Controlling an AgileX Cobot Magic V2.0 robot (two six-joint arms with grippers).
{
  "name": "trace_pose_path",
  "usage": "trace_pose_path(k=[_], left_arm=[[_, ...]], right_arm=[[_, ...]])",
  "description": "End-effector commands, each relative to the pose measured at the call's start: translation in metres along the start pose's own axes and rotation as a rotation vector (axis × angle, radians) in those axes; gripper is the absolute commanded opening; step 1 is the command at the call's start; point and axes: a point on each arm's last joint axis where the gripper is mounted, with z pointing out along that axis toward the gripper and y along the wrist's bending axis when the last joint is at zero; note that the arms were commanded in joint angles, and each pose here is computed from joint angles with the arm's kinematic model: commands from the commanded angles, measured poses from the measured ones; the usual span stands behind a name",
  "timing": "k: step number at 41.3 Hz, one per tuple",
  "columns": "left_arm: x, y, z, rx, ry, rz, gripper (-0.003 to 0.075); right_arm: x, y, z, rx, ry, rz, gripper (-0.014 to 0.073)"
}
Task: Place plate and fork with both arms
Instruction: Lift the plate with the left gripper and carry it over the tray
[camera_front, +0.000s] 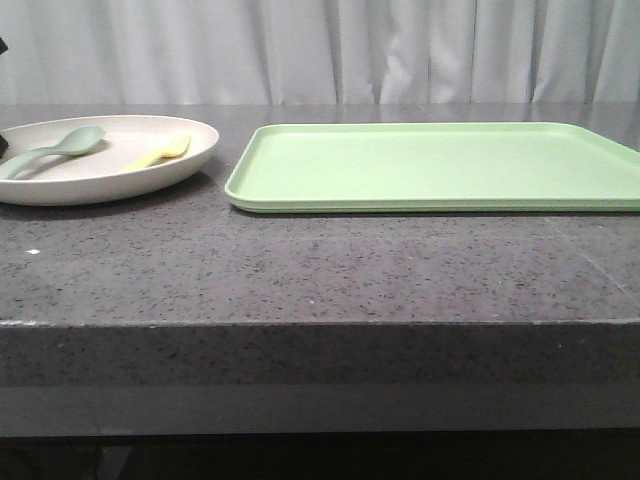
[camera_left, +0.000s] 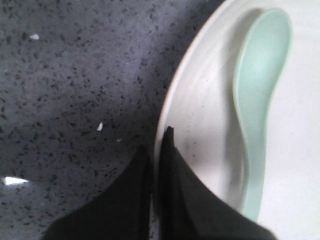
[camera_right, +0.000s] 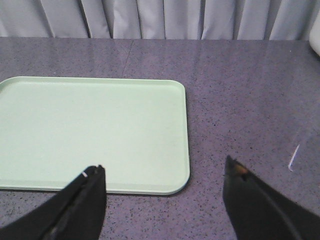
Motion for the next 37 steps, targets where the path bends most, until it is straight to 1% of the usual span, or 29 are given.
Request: trace_pose_path(k=[1,7,15,21,28,32,37], left_arm=[[-0.004,-0.024,-0.032,0.065,-0.069,0.016,-0.0018],[-0.006,-0.028,-0.039,0.077,-0.092,-0.015,-0.0018],[-0.014,-0.035,-0.056,0.087,-0.153,-0.031,-0.0018],[-0.019,-0.045,-0.069,0.148,-0.211,-0.029,-0.0018],[-0.025,-0.054,-0.077,0.210,-0.249,-0.071,-0.0018],[-0.026,-0.065,-0.076,0.256,-0.249,-0.085,-0.0018],[-0.027,-0.080,-0.070,0.274,-0.232,-0.065,-0.0018]], right_arm=[[-0.018,0.001,-0.003,-0.003,-0.112,-0.022,0.0523],[-0.018,0.001,-0.003,-0.003,-0.112,-0.022,0.0523],[-0.018,0.001,-0.003,-0.003,-0.112,-0.022,0.0523],[-0.018,0.001,-0.003,-0.003,-0.112,-0.022,0.0523],[-0.018,0.001,-0.003,-0.003,-0.112,-0.022,0.0523],[-0.018,0.001,-0.003,-0.003,-0.112,-0.022,0.0523],[-0.018,0.001,-0.003,-0.003,-0.112,-0.022,0.0523]])
